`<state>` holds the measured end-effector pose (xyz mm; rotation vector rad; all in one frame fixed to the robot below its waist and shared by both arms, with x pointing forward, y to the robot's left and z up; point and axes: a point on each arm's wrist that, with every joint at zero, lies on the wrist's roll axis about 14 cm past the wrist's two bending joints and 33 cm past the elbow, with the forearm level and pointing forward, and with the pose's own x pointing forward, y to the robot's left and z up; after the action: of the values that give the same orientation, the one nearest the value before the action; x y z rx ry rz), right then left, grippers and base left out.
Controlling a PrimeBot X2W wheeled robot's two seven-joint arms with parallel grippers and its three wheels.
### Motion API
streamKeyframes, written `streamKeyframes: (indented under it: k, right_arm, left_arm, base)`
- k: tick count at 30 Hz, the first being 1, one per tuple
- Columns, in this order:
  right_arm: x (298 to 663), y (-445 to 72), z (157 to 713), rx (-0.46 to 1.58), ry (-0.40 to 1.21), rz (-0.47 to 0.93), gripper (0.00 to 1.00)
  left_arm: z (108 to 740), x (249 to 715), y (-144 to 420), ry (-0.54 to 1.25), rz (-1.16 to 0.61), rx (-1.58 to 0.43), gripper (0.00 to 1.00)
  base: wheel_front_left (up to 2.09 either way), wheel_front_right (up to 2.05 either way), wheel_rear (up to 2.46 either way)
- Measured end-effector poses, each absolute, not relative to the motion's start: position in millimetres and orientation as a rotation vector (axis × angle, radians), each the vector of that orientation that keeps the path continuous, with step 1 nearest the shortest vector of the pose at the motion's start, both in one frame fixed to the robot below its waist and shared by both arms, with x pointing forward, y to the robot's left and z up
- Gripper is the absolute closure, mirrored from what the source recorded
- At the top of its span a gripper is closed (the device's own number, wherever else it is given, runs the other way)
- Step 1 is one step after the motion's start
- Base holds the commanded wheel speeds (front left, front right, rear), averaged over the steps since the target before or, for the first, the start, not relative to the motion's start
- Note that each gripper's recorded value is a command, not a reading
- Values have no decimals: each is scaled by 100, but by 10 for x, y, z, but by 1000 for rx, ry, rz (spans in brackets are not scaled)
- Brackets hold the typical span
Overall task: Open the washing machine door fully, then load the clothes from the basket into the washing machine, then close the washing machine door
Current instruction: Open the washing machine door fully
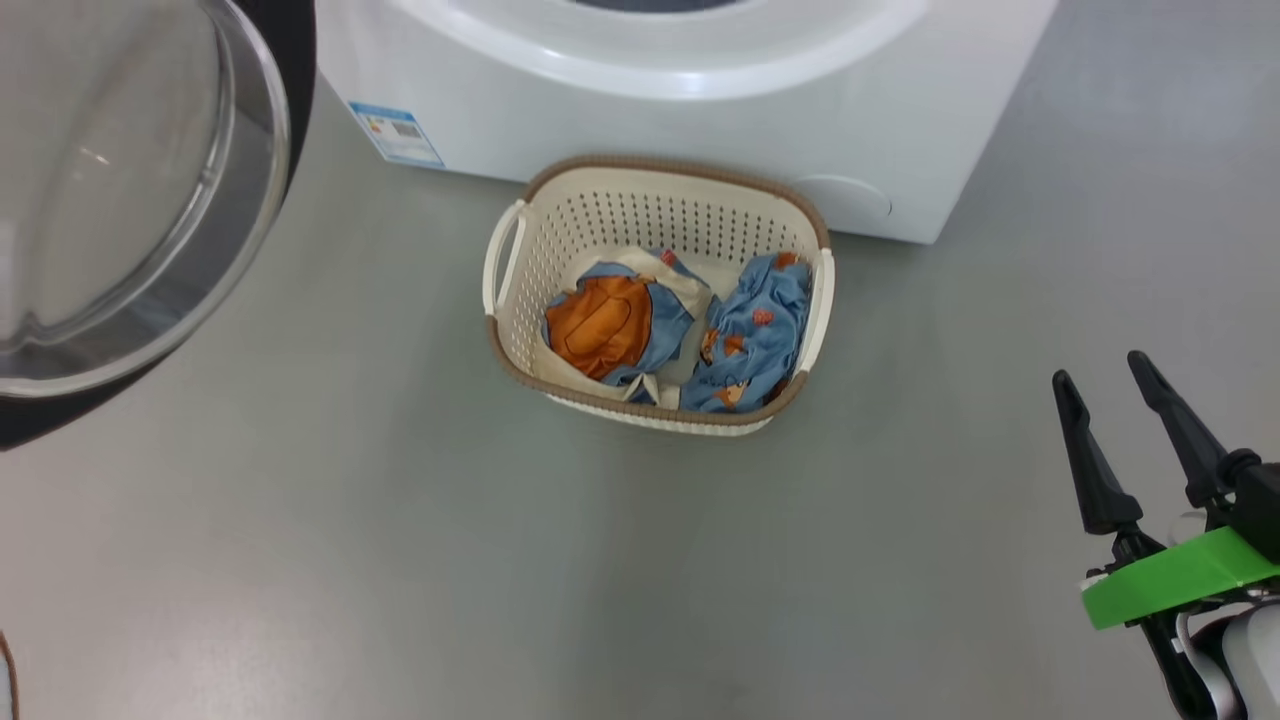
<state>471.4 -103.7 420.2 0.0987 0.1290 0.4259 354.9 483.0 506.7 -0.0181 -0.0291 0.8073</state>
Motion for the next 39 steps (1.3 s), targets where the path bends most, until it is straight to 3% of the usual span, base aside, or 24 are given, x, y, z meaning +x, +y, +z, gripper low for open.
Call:
streamKeyframes:
  k: [9, 14, 15, 16, 17, 25, 39]
  right_arm:
    - [4511, -1020, 4447, 107, 93, 419, 8]
    - [4419, -1003, 4560, 119, 72, 414, 7]
    - [4411, -1002, 4593, 119, 64, 413, 7]
    - [4404, -1007, 4623, 118, 57, 412, 7]
    - [4394, -1014, 4649, 117, 51, 410, 6]
    - [4223, -1108, 4681, 128, 52, 375, 6]
    - [4037, -1504, 4701, 122, 49, 261, 6]
  left_arm:
    - [5152, 3333, 4561, -72, 720, -43, 100]
    - [5205, 3218, 4434, -98, 680, -47, 51]
    - [5206, 3206, 4398, -99, 669, -47, 23]
    - [5201, 3193, 4361, -99, 659, -46, 3]
    - [5198, 3179, 4330, -98, 650, -45, 0]
    - [5118, 3189, 3989, -91, 565, -58, 0]
    - [5107, 3690, 3272, -104, 351, -87, 0]
  base:
    - [0, 0, 0]
    - [0, 0, 0]
    - [0, 0, 0]
    - [0, 0, 0]
    - [0, 0, 0]
    - [0, 0, 0]
    - [0, 0, 0]
